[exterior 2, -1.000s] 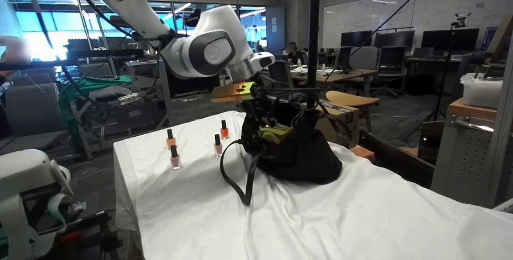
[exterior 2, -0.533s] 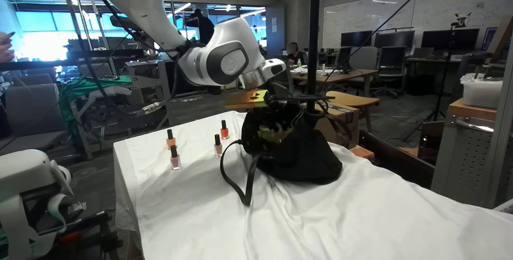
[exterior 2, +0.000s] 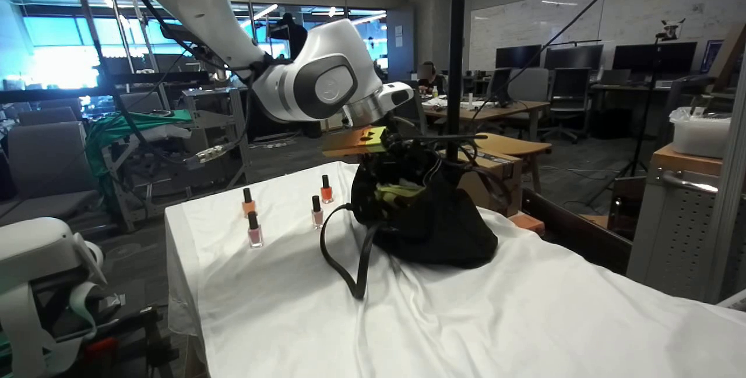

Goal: Pick up the nail polish and put them in the bag

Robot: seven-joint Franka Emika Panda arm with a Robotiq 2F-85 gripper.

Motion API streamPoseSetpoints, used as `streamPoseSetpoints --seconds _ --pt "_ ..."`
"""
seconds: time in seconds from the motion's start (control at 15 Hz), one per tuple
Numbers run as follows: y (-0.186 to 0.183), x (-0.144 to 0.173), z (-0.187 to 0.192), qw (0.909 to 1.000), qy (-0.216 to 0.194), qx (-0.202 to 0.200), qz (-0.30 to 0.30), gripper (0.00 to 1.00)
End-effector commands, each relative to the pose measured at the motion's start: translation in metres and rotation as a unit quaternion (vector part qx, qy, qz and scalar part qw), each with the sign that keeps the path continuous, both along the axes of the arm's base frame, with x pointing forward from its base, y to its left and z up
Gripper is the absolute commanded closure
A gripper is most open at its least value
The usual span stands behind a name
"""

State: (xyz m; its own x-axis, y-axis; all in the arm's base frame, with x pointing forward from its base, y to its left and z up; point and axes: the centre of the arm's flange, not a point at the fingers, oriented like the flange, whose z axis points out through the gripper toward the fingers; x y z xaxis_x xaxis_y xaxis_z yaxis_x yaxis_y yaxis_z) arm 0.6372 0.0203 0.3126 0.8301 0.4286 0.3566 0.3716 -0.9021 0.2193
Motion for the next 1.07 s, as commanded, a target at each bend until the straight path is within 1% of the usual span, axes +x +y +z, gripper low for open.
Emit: streamPoseSetpoints --seconds 0.0,0.2,0.4,0.53,0.73,0.8,1.0 --pt "-0.014 -0.047 0.028 0.9996 0.007 -0.026 -0.009 0.00" --pt "-0.020 -0.083 0.041 0.9989 0.017 -0.039 -0.020 0.00" --pt "-0.018 -0.119 0.054 0.9981 0.020 -0.045 -0.038 0.00" --pt "-0.013 -0.139 0.058 0.9970 0.033 -0.048 -0.051 0.00" --pt "-0.003 -0.166 0.055 0.9940 0.058 -0.054 -0.075 0.00" --pt "0.002 -0.174 0.054 0.9927 0.072 -0.053 -0.082 0.00" --pt "0.017 -0.195 0.041 0.9887 0.097 -0.055 -0.100 0.00"
